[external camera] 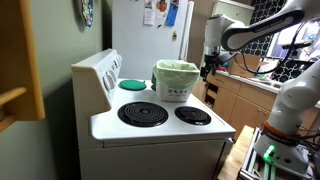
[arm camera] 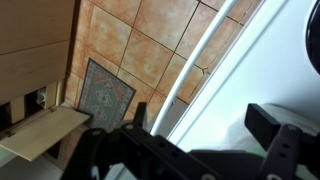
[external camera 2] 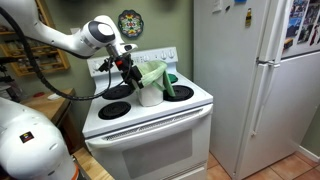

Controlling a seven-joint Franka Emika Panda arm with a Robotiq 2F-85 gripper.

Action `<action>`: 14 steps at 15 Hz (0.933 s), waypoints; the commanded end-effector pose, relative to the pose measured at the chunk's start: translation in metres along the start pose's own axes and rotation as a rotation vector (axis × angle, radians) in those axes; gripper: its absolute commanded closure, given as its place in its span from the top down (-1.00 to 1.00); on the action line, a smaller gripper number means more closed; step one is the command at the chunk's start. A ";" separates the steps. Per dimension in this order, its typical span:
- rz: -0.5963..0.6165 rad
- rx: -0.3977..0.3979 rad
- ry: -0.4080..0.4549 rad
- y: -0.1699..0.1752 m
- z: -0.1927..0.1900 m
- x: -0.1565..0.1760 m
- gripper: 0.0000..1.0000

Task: Close the white and green bin

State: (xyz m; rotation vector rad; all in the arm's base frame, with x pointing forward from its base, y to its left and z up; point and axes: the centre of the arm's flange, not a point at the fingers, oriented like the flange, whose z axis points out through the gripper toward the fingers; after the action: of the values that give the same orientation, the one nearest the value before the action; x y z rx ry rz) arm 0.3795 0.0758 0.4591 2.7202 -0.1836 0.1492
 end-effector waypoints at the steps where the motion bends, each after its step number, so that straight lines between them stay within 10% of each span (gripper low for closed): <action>1: 0.000 0.000 0.003 0.000 -0.001 0.000 1.00; 7: -0.133 -0.150 0.182 0.016 0.035 0.008 1.00; 13: -0.215 0.097 0.369 0.051 0.060 0.013 1.00; 14: -0.202 0.015 0.342 0.038 0.047 0.018 1.00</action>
State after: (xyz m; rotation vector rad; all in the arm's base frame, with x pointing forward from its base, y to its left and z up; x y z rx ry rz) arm 0.3957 0.0200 0.4331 2.6572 0.1913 0.5522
